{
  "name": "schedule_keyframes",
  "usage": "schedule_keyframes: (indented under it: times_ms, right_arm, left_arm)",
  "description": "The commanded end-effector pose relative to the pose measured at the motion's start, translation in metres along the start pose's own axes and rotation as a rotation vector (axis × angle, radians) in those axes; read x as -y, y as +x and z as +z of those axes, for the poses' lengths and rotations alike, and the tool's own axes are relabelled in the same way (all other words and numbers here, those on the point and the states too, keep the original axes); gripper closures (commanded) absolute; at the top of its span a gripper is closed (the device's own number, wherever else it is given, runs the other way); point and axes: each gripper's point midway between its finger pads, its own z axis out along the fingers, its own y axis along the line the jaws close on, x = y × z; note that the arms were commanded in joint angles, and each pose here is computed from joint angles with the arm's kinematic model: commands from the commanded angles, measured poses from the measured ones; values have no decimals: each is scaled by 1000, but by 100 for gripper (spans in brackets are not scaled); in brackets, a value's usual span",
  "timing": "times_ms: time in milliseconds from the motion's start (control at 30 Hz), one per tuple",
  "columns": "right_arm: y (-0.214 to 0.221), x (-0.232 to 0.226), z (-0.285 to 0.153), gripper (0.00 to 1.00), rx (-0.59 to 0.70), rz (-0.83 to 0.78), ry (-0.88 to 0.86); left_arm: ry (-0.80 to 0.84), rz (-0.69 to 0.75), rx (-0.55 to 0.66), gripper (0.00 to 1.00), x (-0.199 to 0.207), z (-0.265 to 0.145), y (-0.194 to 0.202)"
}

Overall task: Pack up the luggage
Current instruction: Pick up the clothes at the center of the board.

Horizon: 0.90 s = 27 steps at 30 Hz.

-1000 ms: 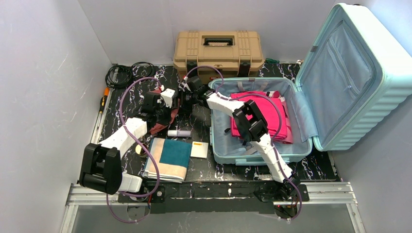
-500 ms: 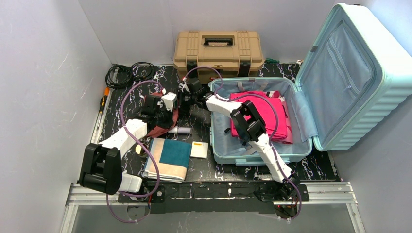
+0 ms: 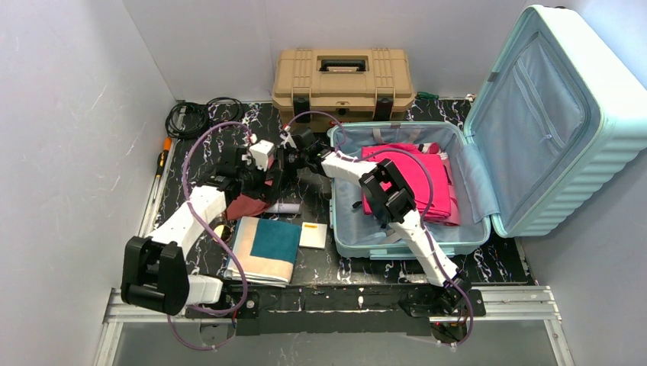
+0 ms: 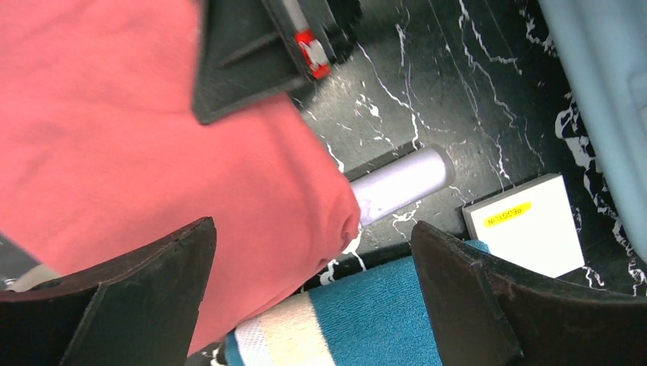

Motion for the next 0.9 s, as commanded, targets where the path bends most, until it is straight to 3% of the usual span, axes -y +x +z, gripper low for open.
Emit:
schedule_keyframes:
  times_ms: [0, 267, 500, 867]
  right_arm:
    - [-16, -20, -19, 99, 20, -99, 36]
    - [-36, -52, -71, 99, 95, -245, 147]
    - [-41, -70, -120, 99, 159, -330, 231]
    - [-12, -25, -231, 99, 132, -384, 403]
  left_arm:
    - [-39, 11, 72, 2, -11, -36, -33]
    - [-133, -44, 150, 2, -32, -86, -63]
    - [-203, -64, 176, 2, -44, -105, -68]
    - [-226, -84, 138, 2, -49, -111, -70]
